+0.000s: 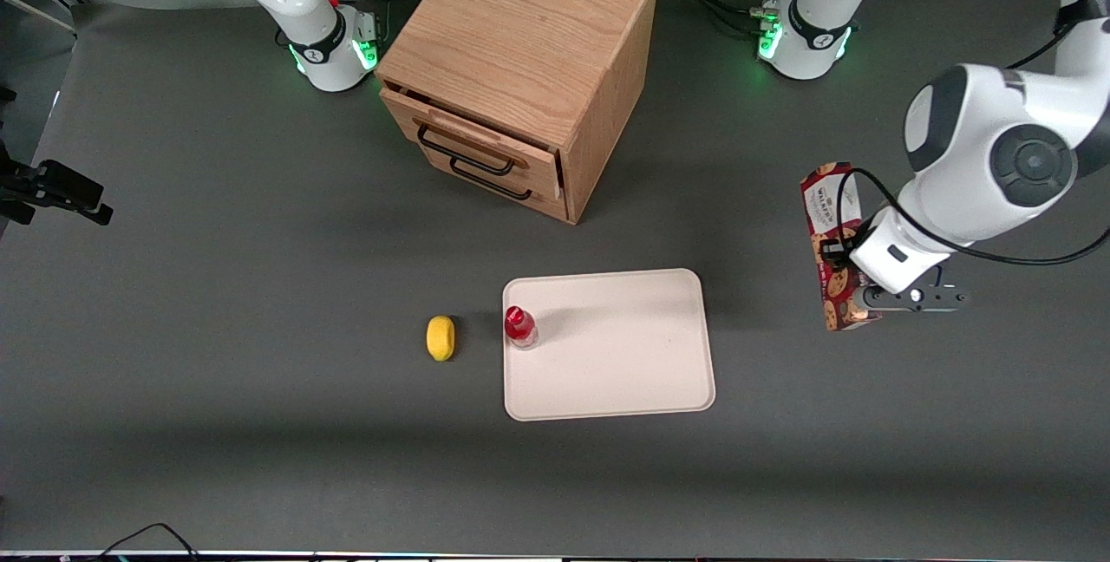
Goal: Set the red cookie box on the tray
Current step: 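Lift the box and carry it with the left gripper over the white tray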
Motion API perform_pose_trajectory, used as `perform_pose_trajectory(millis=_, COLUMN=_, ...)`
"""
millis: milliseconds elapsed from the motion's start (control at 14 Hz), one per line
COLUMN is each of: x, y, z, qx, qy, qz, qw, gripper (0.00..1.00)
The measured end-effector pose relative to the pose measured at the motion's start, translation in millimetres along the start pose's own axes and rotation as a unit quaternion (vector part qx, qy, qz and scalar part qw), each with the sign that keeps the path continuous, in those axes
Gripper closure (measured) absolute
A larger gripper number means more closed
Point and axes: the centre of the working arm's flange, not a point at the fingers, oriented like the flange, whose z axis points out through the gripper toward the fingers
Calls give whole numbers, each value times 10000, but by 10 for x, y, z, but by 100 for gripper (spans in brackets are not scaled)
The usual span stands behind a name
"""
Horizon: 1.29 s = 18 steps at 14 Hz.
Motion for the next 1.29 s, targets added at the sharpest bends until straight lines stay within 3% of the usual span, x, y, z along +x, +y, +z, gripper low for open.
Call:
perform_pose_trajectory(millis=286, x=447, y=664, z=-228, qx=-352, qy=135, qz=-156, qw=9992, gripper=88)
perform_pose_trajectory(millis=429, x=702, y=983, z=5, qx=-461, qy=171, qz=-143, qw=9987, gripper=88)
perform_pose_trajectory(millis=571, x=937, y=1198, z=411, qx=-522, qy=326, qz=-146, qw=9980, gripper=88)
perform_pose_trajectory(millis=1000, x=1021, y=1680, z=1823, qx=-159, qy=432, qz=-366, qw=9983, gripper=88)
perform_pose_trajectory(millis=1286, x=901, y=1747, z=2172, qx=-205, qy=480, qz=-393, qw=9979, gripper=88)
